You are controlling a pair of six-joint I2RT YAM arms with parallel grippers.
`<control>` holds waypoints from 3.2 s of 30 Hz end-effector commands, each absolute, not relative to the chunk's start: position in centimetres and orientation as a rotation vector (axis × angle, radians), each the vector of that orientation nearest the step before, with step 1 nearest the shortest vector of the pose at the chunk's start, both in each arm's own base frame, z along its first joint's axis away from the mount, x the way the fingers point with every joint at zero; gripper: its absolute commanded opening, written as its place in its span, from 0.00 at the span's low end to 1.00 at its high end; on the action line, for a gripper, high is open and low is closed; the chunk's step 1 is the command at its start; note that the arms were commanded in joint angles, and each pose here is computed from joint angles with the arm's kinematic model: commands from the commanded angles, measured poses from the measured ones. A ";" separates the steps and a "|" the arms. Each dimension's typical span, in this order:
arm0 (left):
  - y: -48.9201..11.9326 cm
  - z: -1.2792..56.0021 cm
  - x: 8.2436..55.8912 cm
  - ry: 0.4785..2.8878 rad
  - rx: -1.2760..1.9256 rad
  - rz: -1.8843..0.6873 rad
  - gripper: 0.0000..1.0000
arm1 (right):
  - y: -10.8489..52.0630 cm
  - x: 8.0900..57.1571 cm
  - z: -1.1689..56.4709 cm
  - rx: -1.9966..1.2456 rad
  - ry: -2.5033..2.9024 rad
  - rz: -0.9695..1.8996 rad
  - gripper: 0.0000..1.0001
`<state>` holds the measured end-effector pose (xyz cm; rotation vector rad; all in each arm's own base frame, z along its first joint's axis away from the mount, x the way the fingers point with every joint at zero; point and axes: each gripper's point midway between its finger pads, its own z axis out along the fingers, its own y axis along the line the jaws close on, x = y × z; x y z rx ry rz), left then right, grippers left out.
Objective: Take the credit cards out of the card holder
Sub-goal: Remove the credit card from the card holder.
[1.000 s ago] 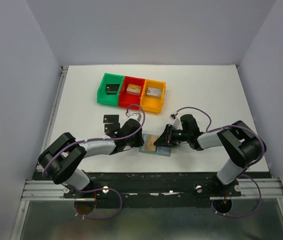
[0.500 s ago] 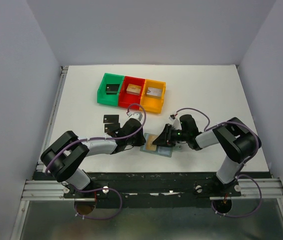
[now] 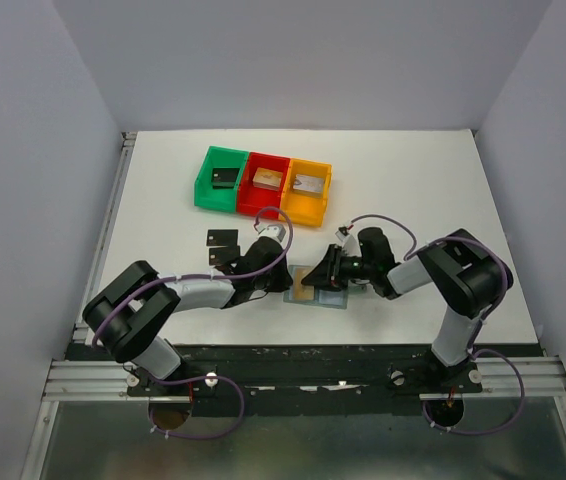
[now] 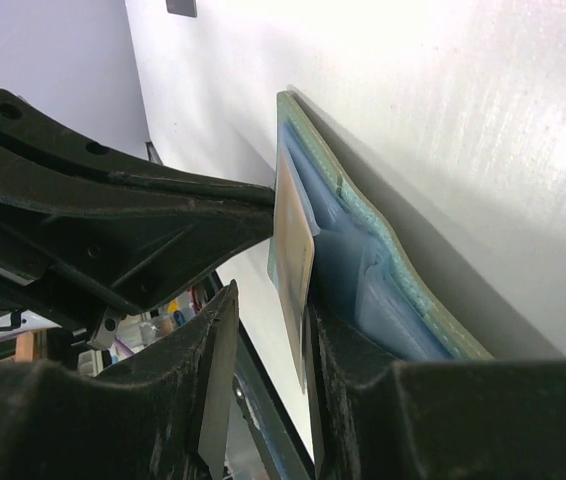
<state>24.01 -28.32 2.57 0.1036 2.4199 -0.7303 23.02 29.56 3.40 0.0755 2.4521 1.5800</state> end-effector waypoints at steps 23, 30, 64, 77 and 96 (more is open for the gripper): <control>-26.0 -2.0 20.2 2.613 0.105 -0.628 0.00 | 29.5 21.8 4.6 -0.059 2.451 1.557 0.38; -25.8 -2.2 20.1 2.617 0.092 -0.628 0.00 | 28.9 21.6 4.6 -0.076 2.466 1.512 0.37; -24.8 -2.7 20.4 2.629 0.060 -0.578 0.00 | 26.4 22.4 4.8 -0.036 2.462 1.419 0.25; -24.8 -2.5 20.5 2.616 0.064 -0.584 0.00 | 25.2 22.7 3.8 0.018 2.491 1.350 0.10; -25.8 -1.7 18.8 2.592 0.185 -0.663 0.00 | 21.3 21.5 4.8 -0.009 2.497 1.152 0.00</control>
